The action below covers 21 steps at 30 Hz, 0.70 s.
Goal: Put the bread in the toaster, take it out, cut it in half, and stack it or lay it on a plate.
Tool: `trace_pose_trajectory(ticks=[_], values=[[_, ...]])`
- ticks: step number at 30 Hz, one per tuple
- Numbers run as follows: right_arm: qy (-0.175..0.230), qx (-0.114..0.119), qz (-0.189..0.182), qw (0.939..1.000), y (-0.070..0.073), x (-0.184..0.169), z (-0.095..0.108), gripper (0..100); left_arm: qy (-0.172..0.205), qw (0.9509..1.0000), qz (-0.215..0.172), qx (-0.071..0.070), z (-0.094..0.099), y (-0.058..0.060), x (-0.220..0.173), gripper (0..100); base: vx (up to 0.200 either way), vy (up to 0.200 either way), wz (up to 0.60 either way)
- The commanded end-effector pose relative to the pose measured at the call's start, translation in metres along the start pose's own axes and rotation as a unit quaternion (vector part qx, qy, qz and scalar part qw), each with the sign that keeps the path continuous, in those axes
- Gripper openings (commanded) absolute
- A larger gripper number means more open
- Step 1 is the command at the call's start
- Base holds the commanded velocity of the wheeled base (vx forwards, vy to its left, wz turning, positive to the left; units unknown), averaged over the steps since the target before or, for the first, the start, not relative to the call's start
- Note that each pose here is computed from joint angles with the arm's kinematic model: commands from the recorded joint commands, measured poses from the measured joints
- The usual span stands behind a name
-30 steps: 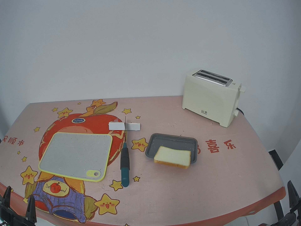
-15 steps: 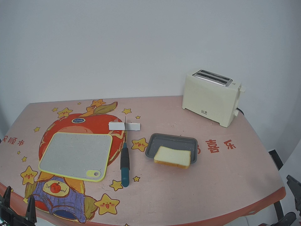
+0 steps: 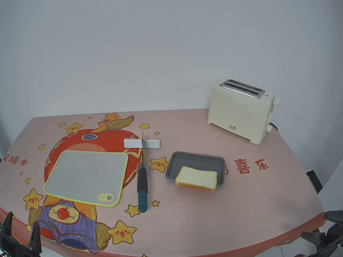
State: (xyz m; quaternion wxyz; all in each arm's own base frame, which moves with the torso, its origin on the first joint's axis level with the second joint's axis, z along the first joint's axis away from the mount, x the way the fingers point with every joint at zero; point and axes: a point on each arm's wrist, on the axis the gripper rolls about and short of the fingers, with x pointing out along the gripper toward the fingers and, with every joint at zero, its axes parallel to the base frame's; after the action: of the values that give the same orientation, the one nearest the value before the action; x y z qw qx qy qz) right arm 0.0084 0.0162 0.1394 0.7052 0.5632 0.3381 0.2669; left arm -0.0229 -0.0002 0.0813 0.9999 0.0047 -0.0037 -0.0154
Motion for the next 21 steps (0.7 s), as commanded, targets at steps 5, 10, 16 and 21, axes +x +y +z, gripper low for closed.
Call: trace_pose_trajectory(ticks=[5,10,16,21], values=[[0.035,0.077,-0.041,0.9956,-0.002,0.017,0.013,100,0.001,1.0,0.0,0.0,-0.005,0.0,0.0,100,0.0,0.0,0.0],[0.046,0.078,-0.044,0.9949,-0.002,0.025,0.02,100,0.001,1.0,0.0,0.0,-0.005,0.0,0.0,100,0.0,0.0,0.0],[0.05,0.081,-0.049,0.9943,-0.001,0.047,0.038,100,0.001,1.0,0.0,0.0,-0.005,0.0,0.0,100,0.0,0.0,0.0],[0.076,0.086,-0.068,0.9911,-0.004,0.074,0.054,100,0.001,1.0,0.0,0.0,-0.005,0.0,0.0,100,0.0,0.0,0.0]])
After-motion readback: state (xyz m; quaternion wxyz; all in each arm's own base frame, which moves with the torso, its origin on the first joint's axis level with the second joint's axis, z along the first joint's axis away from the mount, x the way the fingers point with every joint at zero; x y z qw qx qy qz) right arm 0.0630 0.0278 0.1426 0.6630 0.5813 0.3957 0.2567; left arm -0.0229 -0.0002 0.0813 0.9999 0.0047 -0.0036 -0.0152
